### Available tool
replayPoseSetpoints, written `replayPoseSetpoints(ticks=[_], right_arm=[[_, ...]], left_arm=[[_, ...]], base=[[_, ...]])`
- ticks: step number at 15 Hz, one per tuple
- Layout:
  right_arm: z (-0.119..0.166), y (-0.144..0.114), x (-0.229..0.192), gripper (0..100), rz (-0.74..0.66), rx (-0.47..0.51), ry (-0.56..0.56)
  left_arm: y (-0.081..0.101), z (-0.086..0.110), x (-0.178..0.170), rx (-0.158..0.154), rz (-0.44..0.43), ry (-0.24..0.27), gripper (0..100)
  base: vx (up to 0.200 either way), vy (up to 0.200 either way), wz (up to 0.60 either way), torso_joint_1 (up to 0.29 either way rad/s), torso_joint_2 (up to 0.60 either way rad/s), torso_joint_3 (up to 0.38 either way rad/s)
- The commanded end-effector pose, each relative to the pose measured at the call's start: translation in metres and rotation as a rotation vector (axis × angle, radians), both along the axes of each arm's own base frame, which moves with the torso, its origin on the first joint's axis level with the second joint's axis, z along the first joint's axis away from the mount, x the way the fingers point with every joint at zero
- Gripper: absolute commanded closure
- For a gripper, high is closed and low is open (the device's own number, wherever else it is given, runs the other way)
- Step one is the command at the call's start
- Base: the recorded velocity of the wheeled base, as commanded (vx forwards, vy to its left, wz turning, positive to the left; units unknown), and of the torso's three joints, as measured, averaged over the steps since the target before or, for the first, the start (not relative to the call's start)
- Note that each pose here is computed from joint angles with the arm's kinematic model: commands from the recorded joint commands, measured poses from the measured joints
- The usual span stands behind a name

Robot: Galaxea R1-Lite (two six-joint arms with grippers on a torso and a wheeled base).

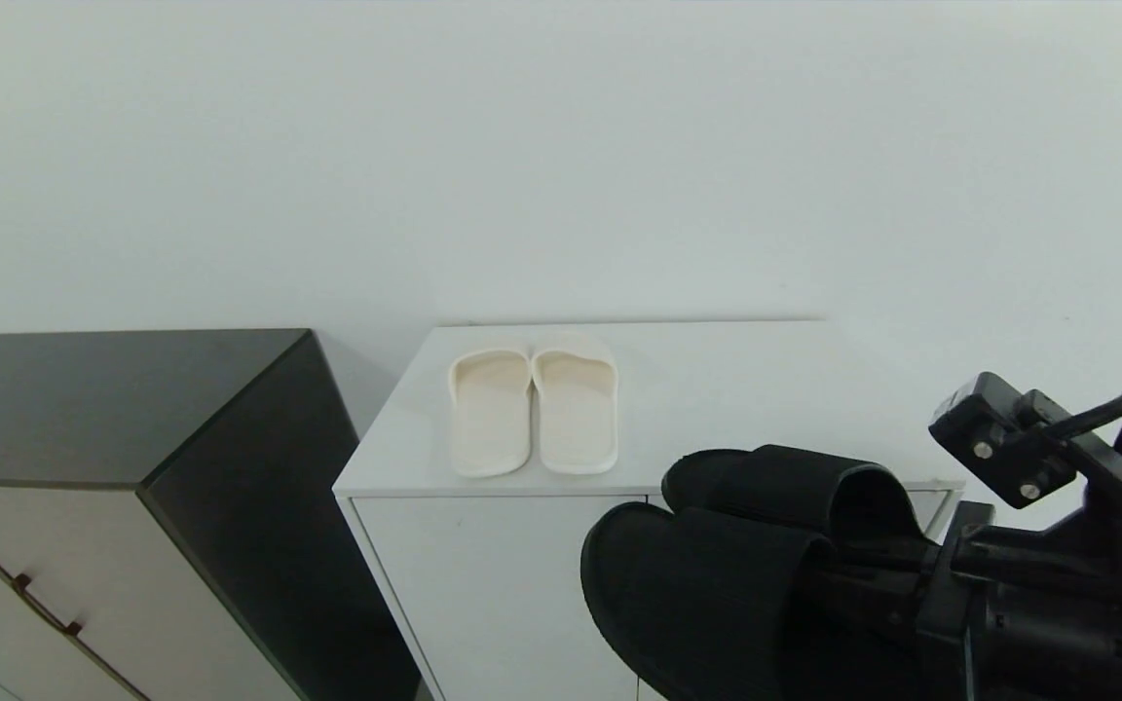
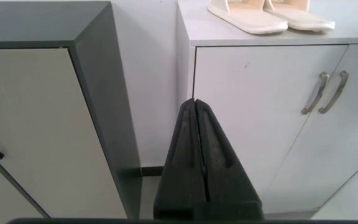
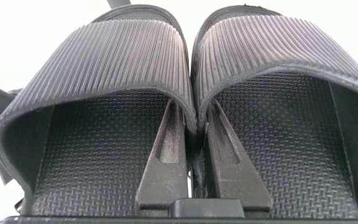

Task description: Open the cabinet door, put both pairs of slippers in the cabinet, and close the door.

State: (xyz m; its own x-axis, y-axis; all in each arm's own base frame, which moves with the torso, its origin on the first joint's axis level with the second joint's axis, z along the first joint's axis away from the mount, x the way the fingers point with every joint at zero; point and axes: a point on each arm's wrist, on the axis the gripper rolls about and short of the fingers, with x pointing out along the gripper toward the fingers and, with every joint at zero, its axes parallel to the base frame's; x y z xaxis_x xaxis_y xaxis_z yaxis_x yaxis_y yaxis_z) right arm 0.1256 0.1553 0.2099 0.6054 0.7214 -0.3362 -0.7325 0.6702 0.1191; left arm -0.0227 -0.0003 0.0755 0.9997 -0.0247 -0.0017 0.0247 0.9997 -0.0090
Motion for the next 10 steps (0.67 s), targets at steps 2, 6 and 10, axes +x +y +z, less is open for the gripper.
replayPoseSetpoints(ticks=[2,6,10], right_arm=[[0.0005,-0.0046,-0.0037,100,0.001,0.007,-0.005],[-0.0055,-0.0054,-0.0047,100,0.013,-0.007,0.009],[-0.0074,-0.0065,-0.0067,100,0.047,-0.003,0.022]], left_arm=[[0.0000,0.0000,0.0000,0.000,0.000,0.000,100],[0.0000,0.0000,0.0001,-0.002,0.000,0.001,100],[0.0000,0.0000,0.0001,-0.003,0.000,0.001,100]], base=[[-0.200,0.000,0.00,0.002,0.00,0.005],[-0.200,0.000,0.00,0.001,0.00,0.005],[0.000,0.000,0.00,0.000,0.00,0.000]])
